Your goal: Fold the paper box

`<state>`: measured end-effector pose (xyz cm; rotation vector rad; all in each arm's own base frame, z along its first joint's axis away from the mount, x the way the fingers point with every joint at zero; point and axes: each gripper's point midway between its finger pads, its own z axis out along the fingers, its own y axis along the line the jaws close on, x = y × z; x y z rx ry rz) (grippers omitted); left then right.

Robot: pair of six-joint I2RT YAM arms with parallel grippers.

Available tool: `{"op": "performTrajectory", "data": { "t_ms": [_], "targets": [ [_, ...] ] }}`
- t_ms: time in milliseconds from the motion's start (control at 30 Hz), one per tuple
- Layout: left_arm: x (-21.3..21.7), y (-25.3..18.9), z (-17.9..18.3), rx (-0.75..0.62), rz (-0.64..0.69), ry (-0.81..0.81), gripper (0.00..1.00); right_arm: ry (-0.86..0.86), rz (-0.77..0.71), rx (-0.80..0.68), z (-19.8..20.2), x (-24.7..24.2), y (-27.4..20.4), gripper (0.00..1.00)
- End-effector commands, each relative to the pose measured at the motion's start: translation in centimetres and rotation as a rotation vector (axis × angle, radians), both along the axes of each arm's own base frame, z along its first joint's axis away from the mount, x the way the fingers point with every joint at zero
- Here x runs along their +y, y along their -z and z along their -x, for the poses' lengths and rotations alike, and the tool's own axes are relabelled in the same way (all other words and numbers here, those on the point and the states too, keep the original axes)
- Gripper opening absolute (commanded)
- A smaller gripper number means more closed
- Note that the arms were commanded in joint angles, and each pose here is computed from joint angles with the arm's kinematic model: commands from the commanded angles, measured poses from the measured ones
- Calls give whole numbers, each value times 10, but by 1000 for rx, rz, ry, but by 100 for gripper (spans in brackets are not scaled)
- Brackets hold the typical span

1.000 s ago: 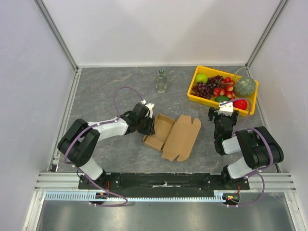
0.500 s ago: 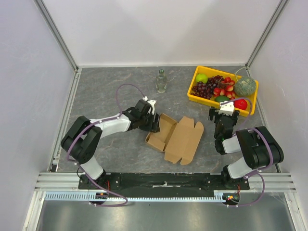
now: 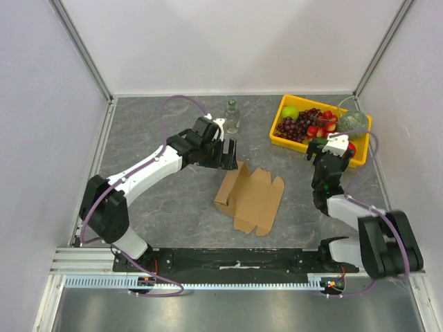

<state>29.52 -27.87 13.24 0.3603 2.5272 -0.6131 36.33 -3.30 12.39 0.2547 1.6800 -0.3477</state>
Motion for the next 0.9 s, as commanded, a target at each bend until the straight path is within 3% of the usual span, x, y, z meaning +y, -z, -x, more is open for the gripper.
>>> {"op": "performTrajectory", "data": {
  "t_ms": [0, 100, 233, 433, 700, 867],
  "targets": [
    [3, -48, 14, 40, 42, -28, 98, 125, -192, -119, 5, -10, -63, 98],
    [5, -64, 12, 32, 25, -30, 99, 267, -370, -157, 12, -18, -93, 98],
    [7, -80, 5, 16, -1, -31, 99, 400, -396, -162, 18, -32, -139, 98],
    [1, -88, -7, 47, -17, -6, 100, 393, -408, -188, 3, -47, -185, 98],
    [0, -90, -29, 47, -41, -3, 100, 379, -504, -174, -13, -108, -220, 98],
    [2, -87, -36, 39, -76, -9, 100, 321, -631, -142, -20, -126, -206, 98]
  ]
}}
